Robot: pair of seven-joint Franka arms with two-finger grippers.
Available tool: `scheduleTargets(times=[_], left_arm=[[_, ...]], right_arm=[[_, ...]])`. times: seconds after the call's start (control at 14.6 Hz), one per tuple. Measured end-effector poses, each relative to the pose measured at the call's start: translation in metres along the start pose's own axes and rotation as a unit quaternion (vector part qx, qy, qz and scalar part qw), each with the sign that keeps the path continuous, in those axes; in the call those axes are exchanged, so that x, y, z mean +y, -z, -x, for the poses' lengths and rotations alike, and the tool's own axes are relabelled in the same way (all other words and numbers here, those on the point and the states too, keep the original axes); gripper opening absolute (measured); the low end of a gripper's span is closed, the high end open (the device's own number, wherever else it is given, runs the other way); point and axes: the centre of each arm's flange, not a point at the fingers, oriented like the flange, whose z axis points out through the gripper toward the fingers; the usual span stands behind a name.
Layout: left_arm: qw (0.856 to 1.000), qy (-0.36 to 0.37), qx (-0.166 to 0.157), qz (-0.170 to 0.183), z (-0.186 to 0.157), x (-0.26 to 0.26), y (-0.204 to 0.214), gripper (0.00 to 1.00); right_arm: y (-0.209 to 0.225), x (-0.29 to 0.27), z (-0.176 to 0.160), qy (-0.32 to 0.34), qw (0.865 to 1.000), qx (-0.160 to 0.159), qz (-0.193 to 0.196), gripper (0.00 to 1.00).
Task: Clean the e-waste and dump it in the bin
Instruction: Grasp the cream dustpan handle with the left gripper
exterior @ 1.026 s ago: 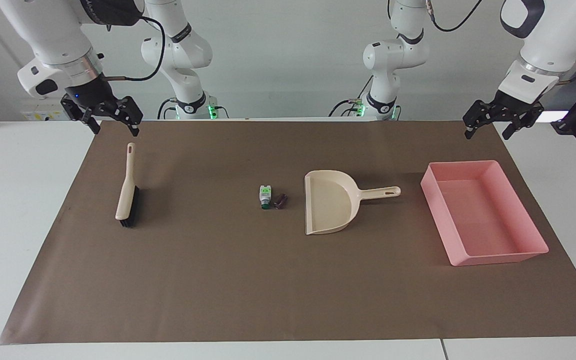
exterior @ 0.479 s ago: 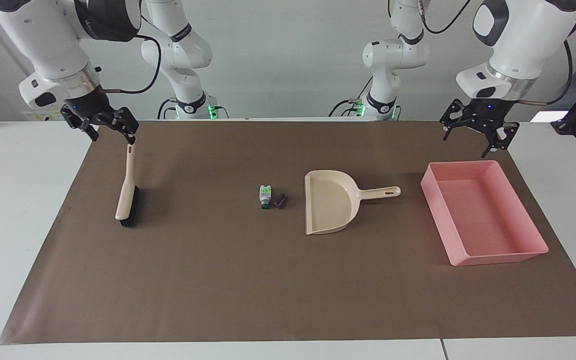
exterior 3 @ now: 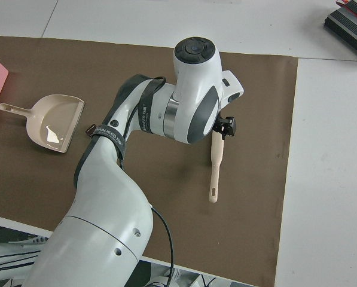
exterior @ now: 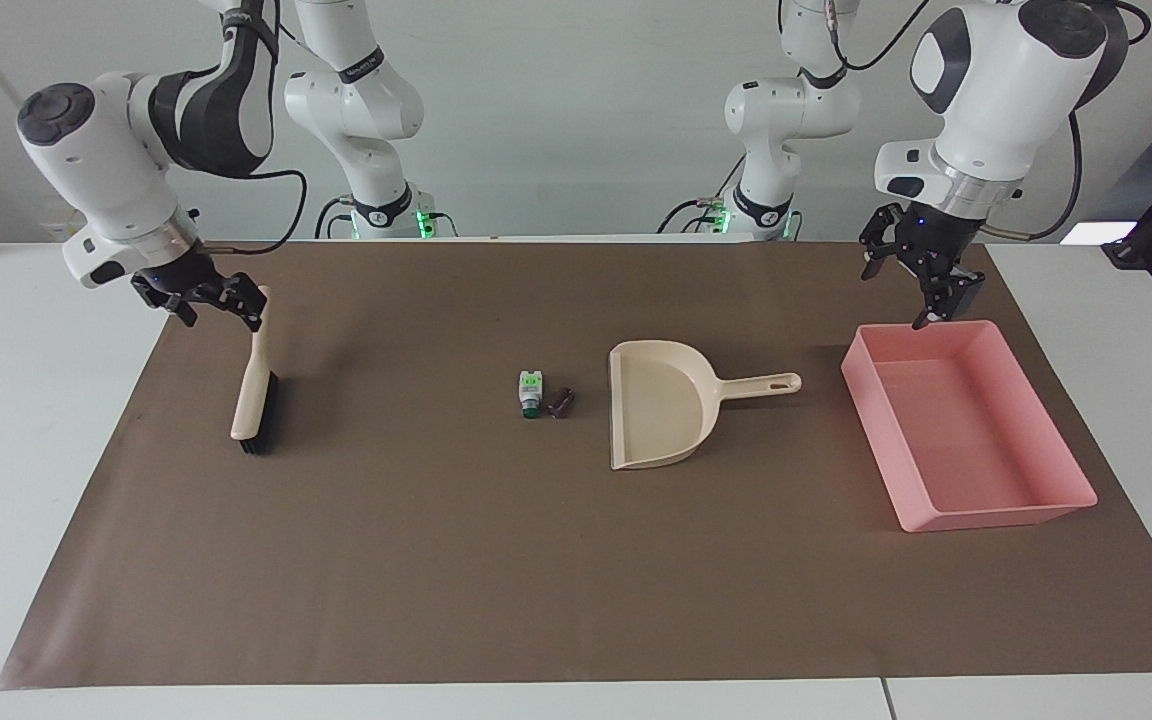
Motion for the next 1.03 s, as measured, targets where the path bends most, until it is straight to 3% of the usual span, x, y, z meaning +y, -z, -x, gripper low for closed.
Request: scheduleTargets(times=[0.34,0.48,0.82,1.03], left_arm=[[0.997,-0.074,-0.002,0.008,-0.044,0.025,-0.045,1.00],[0.996,-0.092,-0.008,0.018,-0.061,0.041,-0.076,1.00],[0.995,-0.094,-0.038,-0.003,-0.096,0.077,-0.153,0.99],[0.994,-0.091,-0.059,-0.016,-0.125,0.091,-0.187,0.99]], right_arm=[[-0.081,0.032,0.030,0.012,1.000,-0.007,-0.003,1.00],[-0.094,0.033,0.038,0.010,1.000,-0.018,-0.005,1.00],[-0.112,0.031,0.050,0.009,0.999,-0.037,-0.009,0.99],[-0.117,0.030,0.054,0.009,0.999,-0.043,-0.011,0.93]])
